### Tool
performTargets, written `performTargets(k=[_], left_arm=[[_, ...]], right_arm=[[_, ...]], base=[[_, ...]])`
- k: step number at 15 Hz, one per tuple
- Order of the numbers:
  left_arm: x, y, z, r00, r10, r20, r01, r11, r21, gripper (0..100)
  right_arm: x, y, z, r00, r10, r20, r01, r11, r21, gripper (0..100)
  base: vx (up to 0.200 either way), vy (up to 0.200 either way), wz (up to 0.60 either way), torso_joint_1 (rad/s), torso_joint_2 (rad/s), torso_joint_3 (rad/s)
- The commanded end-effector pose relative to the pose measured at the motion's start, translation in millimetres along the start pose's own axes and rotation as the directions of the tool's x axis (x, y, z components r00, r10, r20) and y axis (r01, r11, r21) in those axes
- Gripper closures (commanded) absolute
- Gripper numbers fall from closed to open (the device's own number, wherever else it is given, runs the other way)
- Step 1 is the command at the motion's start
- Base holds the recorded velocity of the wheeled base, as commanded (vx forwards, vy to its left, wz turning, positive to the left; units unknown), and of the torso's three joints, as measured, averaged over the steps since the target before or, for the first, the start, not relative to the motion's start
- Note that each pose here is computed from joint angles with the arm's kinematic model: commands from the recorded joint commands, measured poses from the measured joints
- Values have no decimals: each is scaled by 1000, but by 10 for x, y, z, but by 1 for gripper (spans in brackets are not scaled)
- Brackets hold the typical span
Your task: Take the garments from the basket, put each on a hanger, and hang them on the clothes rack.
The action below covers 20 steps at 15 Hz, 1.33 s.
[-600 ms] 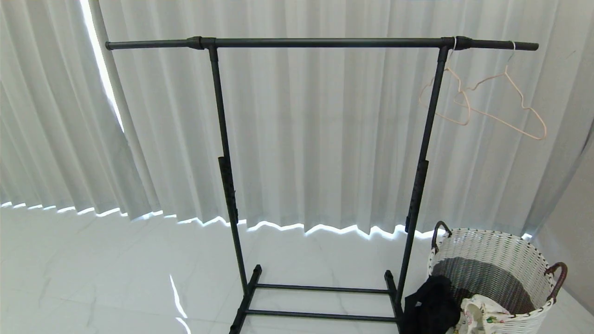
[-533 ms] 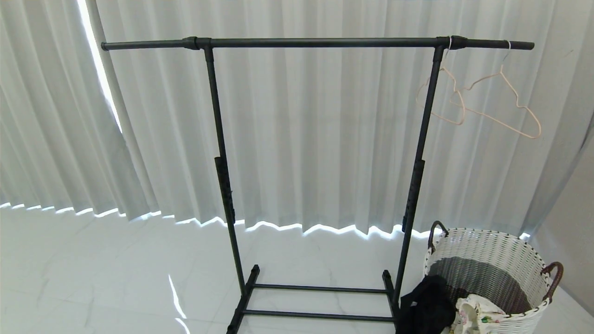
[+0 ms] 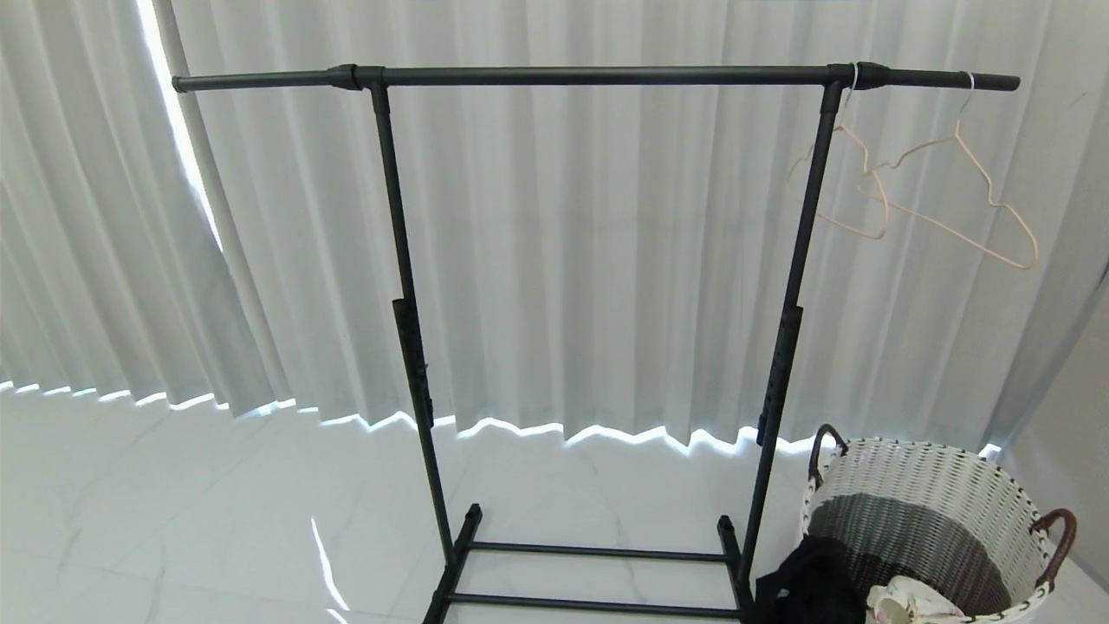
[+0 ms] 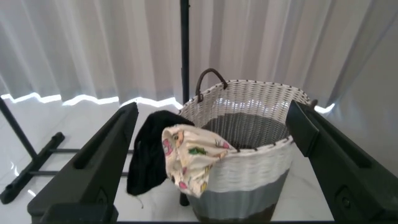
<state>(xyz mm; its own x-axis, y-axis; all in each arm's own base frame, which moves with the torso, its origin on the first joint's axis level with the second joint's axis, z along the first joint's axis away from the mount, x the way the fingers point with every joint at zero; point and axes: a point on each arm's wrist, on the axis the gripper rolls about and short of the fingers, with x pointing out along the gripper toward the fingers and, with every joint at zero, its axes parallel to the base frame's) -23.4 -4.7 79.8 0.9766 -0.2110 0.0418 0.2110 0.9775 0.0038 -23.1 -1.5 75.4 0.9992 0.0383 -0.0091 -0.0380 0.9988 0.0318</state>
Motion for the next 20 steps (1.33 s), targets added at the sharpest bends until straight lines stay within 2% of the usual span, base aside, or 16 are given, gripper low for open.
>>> performTargets(k=[1, 2, 9, 10, 11, 12, 13, 14, 15, 17, 19, 20], left_arm=[[1, 0, 0, 1000, 1, -1, -1, 1000, -1, 0], [1, 0, 0, 1000, -1, -1, 1, 1000, -9, 0], [0, 2, 3, 1000, 5, 3, -5, 1000, -26, 0], [1, 2, 4, 1000, 7, 2, -7, 1000, -27, 0], [1, 2, 4, 1000, 7, 2, -7, 1000, -27, 0], [1, 2, 4, 1000, 7, 2, -7, 1000, -24, 0], [1, 2, 4, 1000, 4, 2, -4, 1000, -24, 0], [1, 1, 4, 1000, 5, 2, -5, 1000, -24, 0], [1, 1, 4, 1000, 2, 2, -2, 1000, -22, 0], [1, 1, 4, 1000, 2, 2, -2, 1000, -21, 0], [1, 1, 4, 1000, 2, 2, -2, 1000, -22, 0], [1, 1, 4, 1000, 2, 2, -2, 1000, -22, 0]], right_arm=[[0, 0, 0, 1000, 0, 0, 0, 1000, 0, 0], [0, 0, 0, 1000, 0, 0, 0, 1000, 0, 0], [0, 0, 0, 1000, 0, 0, 0, 1000, -6, 0], [2, 1, 21, 1000, 1, 26, -1, 1000, 18, 0], [-28, 10, 141, 996, 32, 88, -37, 998, 54, 0], [-95, 23, 308, 987, 85, 136, -93, 994, 51, 0], [-107, 27, 409, 991, 99, 85, -101, 995, 21, 0], [-94, 29, 435, 993, 103, 62, -104, 995, 8, 0], [120, 42, 590, 978, 155, -139, -173, 978, -121, 0], [540, 68, 640, 904, 137, -406, -247, 941, -232, 0], [891, 63, 511, 781, 2, -625, -305, 875, -377, 0], [989, 63, 435, 721, -23, -693, -361, 841, -404, 0]], base=[[200, 0, 0, 2, 2, 2], [200, 0, 0, 2, 12, 2], [0, 0, 0, 0, 0, 0], [0, 0, 0, 0, 0, 0], [0, 0, 0, 0, 0, 0], [0, 0, 0, 0, 0, 0], [0, 0, 0, 0, 0, 0], [0, 0, 0, 0, 0, 0], [0, 0, 0, 0, 0, 0], [0, 0, 0, 0, 0, 0], [0, 0, 0, 0, 0, 0], [0, 0, 0, 0, 0, 0]])
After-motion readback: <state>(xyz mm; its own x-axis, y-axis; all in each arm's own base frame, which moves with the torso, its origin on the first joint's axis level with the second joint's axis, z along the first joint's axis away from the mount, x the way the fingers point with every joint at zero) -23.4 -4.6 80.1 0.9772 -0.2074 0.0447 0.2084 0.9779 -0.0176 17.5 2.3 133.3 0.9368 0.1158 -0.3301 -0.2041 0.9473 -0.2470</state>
